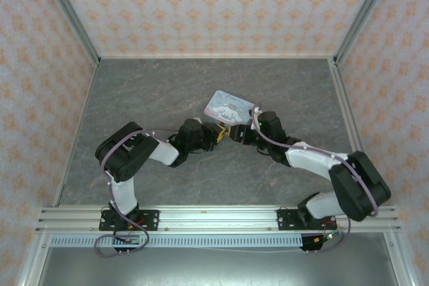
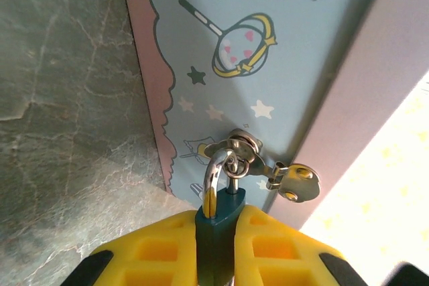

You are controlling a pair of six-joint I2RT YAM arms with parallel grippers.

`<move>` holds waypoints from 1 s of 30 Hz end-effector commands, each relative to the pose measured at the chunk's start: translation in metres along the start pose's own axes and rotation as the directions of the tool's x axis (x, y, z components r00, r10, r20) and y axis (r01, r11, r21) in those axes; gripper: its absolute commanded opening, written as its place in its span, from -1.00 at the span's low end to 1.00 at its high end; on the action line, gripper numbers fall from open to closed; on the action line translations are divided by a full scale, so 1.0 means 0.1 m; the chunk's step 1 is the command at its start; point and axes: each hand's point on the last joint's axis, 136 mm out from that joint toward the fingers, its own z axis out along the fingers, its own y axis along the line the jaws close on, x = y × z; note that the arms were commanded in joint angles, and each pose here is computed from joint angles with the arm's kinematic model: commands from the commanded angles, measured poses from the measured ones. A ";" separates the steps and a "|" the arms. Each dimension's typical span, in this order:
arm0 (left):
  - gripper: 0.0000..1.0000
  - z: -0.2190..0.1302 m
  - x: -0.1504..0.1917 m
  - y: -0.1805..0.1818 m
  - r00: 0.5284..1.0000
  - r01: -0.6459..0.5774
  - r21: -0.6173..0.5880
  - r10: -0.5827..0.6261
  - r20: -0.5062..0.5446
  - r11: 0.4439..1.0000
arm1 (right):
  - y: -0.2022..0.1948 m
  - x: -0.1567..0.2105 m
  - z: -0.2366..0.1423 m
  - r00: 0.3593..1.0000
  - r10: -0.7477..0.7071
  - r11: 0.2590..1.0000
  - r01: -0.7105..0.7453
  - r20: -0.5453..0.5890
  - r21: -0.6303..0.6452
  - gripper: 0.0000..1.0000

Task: Unlock the padlock with the key

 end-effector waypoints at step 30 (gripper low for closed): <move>-1.00 -0.07 0.16 -0.27 0.998 0.000 -0.039 -0.003 -0.060 0.999 | 0.10 0.09 0.04 -0.086 -0.959 -0.149 0.963 -0.270 0.223 0.17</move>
